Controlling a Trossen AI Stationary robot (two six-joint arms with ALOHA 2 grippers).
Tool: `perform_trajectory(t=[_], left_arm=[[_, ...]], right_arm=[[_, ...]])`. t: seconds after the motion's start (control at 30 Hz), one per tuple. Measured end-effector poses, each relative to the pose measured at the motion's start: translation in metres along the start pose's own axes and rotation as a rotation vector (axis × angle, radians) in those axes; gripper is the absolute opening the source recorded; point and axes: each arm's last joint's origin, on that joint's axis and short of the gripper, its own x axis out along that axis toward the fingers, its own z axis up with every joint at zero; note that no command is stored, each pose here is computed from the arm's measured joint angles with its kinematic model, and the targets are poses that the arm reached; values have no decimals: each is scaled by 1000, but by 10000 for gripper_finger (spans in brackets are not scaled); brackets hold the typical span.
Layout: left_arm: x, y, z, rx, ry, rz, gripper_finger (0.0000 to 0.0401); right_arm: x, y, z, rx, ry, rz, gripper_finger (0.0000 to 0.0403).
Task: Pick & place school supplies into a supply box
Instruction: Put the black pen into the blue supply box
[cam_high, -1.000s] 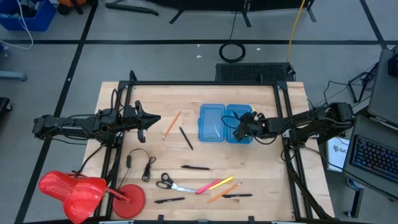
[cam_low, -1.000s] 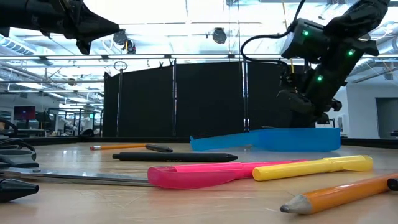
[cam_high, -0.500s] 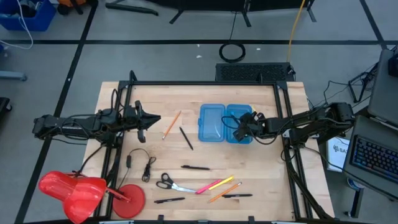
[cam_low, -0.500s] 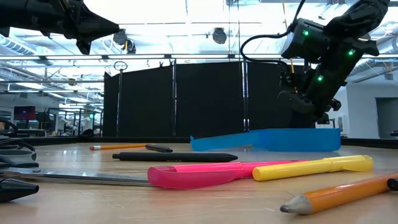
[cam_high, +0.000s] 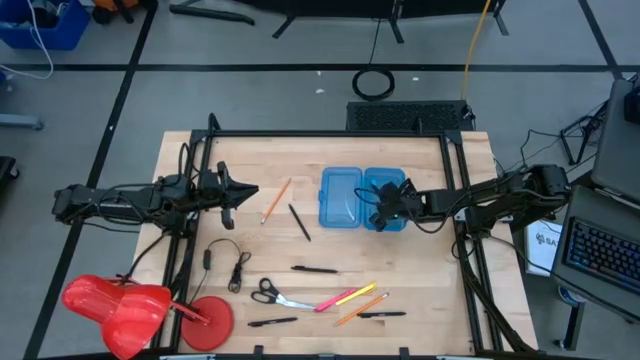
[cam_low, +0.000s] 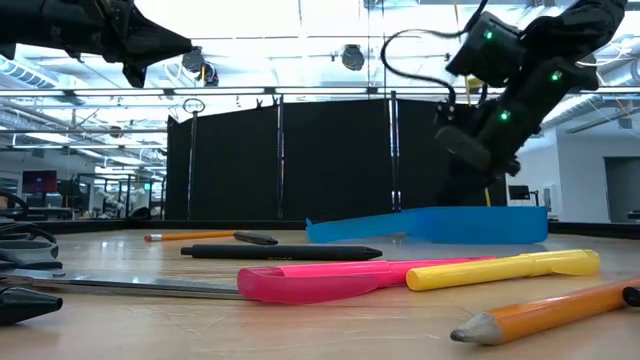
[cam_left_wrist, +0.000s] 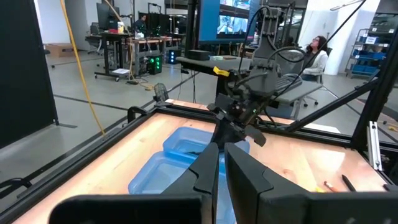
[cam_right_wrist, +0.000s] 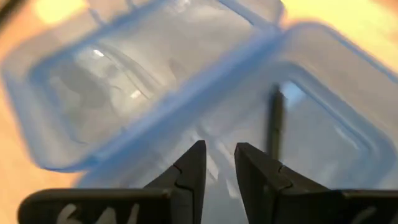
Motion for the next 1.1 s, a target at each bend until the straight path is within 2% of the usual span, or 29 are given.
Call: perform_trajectory(t=[0.17, 0.4, 0.7, 0.8, 0.9, 1.1], left_arm=[[4, -3, -3, -23, 34, -87, 31], [20, -7, -14, -27, 115, -143, 31], [44, -14, -29, -22, 176, -253, 31], [51, -14, -34, -19, 185, -251, 32], [57, -15, -39, -17, 195, -250, 43], [67, -19, -56, -49, 278, -253, 97]], right_arm=[[-4, 13, 4, -69, -74, 93, 77], [-10, 24, 8, -134, -152, 161, 77], [-13, 30, 9, -176, -197, 193, 77], [-13, 30, 9, -176, -197, 193, 77], [-13, 30, 9, -176, -197, 193, 77], [-13, 30, 9, -176, -197, 192, 77]])
